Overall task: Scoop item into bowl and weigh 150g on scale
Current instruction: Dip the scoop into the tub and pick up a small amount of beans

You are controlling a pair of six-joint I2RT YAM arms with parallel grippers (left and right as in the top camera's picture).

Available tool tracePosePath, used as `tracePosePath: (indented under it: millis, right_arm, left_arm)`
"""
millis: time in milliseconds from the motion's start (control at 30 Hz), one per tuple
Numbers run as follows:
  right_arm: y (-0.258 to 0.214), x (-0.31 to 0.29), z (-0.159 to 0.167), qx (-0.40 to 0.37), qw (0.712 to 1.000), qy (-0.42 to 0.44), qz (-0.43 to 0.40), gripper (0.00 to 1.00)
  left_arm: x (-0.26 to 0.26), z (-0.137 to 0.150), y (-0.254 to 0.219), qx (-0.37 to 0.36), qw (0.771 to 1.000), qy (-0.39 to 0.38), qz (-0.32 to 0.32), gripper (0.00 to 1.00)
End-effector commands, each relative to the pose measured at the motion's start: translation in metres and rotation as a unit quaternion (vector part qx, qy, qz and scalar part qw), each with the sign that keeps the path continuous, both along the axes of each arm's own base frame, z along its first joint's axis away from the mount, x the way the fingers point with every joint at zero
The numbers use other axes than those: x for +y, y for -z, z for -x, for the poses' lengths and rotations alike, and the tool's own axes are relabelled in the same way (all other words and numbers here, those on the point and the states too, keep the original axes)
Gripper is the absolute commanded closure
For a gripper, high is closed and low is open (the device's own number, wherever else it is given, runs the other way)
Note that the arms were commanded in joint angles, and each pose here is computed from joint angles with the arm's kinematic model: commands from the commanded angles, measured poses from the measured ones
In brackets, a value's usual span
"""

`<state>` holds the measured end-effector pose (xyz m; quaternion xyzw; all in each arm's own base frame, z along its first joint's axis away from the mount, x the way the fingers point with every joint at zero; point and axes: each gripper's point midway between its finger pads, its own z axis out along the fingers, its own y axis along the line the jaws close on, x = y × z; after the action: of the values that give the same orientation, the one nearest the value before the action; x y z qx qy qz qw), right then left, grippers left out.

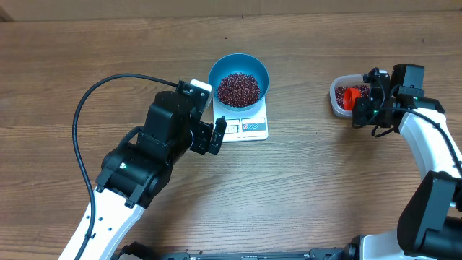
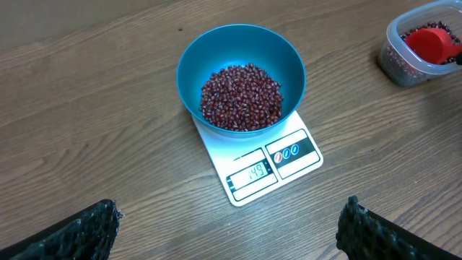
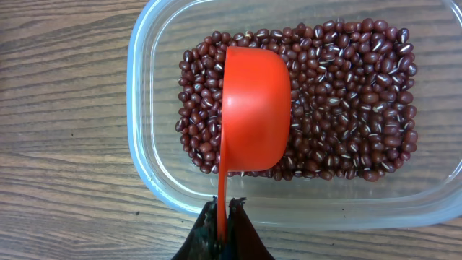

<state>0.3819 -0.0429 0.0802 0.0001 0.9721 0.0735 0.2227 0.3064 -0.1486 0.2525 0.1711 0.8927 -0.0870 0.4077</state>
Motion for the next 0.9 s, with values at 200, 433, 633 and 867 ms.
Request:
tracePosePath:
  millis: [200,433,633,867]
  right_arm:
    - [0.001,0.012,0.001,0.001,0.999,-0.014,-0.036,0.96]
    - [0.004,-0.011,0.001,0.007,1.000,0.013,0.025,0.96]
    - [-0.001,-0.018,-0.002,0.003,0.999,0.020,0.043,0.96]
    - [-0.062,-0.017,-0.015,-0.067,0.996,0.019,0.049,0.96]
  left_arm:
    - [0.000,0.000,-0.001,0.001,1.000,-0.002,0.005,0.00]
    - [0.000,0.000,-0.001,0.001,1.000,-0.002,0.006,0.00]
    - [0.000,0.000,-0.001,0.001,1.000,-0.002,0.005,0.00]
    - [0.000,0.000,-0.001,0.001,1.000,-0.002,0.005,0.00]
